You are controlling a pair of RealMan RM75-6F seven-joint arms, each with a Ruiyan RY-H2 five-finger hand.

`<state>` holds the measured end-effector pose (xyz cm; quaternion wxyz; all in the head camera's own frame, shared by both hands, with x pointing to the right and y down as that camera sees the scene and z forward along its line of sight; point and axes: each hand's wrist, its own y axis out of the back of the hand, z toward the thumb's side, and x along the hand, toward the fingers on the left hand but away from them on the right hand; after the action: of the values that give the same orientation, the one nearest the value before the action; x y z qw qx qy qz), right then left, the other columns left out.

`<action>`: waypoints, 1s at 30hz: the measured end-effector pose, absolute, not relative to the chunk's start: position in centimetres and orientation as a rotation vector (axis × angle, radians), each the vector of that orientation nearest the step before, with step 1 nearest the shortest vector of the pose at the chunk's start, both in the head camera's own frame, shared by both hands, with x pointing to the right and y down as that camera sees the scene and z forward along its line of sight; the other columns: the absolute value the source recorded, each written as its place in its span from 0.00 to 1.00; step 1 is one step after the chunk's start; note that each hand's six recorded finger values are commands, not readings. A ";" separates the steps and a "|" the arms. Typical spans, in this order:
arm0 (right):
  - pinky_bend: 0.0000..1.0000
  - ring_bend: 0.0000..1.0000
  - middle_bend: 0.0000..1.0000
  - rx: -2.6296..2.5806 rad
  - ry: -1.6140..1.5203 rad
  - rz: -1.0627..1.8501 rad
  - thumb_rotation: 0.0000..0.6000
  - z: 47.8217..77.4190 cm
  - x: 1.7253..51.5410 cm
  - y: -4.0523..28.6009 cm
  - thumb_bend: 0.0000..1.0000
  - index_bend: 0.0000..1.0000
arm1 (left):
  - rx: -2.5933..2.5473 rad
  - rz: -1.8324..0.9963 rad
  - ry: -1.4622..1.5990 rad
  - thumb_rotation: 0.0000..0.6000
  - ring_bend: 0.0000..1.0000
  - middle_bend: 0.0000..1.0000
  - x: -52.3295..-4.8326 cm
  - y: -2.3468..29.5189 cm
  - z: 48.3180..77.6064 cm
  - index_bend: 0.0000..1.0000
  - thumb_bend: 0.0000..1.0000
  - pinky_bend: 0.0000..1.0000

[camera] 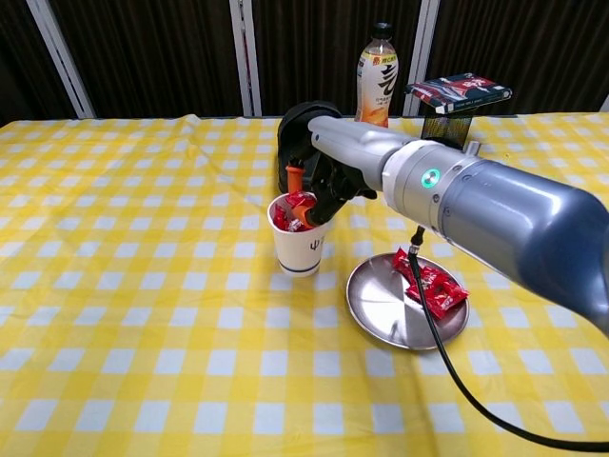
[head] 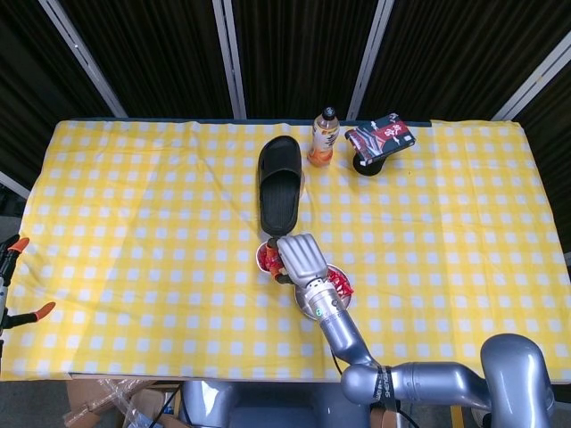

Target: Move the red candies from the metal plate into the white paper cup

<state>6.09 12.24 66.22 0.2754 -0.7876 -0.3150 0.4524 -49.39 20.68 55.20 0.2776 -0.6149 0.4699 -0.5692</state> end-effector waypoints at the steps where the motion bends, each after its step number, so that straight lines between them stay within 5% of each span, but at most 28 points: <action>1: 0.85 0.89 0.82 -2.117 -0.846 1.218 1.00 66.3 6.0 12.2 0.46 0.55 | -1.652 -1.528 1.262 1.00 0.00 0.00 -49.4 20.7 55.2 0.03 0.04 0.00; 11: 0.85 0.89 0.82 -2.098 -0.853 1.233 1.00 67.2 6.0 11.9 0.46 0.49 | -1.653 -1.528 1.263 1.00 0.00 0.00 -49.4 20.7 55.2 0.03 0.04 0.00; 18: 0.85 0.89 0.82 -2.095 -0.855 1.223 1.00 67.0 6.1 12.0 0.43 0.27 | -1.654 -1.528 1.262 1.00 0.00 0.00 -49.4 20.6 55.2 0.03 0.04 0.00; 30: 0.85 0.89 0.82 -2.093 -0.880 1.174 1.00 65.2 6.5 12.2 0.41 0.24 | -1.652 -1.523 1.265 1.00 0.00 0.00 -49.3 20.6 55.2 0.03 0.04 0.00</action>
<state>6.50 12.19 65.22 0.2884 -0.7841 -0.3298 0.4397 -49.34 20.63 55.15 0.2779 -0.6153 0.4715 -0.5673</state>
